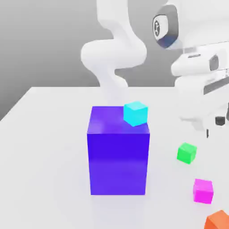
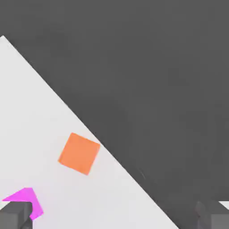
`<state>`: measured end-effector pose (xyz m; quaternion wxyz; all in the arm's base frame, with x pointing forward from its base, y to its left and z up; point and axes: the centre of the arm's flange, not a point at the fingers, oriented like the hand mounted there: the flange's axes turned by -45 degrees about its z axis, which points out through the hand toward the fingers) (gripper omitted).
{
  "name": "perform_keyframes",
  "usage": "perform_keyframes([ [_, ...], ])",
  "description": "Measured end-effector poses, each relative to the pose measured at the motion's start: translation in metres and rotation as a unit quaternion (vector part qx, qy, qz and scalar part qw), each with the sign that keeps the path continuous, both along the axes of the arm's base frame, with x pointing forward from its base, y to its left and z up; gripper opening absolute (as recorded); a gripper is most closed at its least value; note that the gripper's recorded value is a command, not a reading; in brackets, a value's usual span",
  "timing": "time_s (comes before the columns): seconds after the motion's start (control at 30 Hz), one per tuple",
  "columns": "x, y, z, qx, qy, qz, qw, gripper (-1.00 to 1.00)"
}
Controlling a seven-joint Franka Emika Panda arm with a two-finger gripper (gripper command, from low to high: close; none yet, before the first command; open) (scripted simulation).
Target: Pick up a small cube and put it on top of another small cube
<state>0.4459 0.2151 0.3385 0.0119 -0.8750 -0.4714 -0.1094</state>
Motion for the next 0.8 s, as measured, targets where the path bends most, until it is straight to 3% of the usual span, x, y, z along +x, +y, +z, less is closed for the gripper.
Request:
perform_keyframes([
  [0.23,-0.051,0.043,-0.131,-0.069,0.069,0.157,0.983,0.0],
  [0.4,-0.059,0.047,-0.197,-0.077,0.078,0.177,0.978,0.0],
  [0.43,-0.059,0.046,-0.207,-0.078,0.078,0.178,0.978,-1.0],
  [0.63,-0.06,0.046,-0.211,-0.078,0.079,0.178,0.978,-1.0],
  [0.8,-0.059,0.047,-0.166,-0.078,0.078,0.178,0.978,-1.0],
])
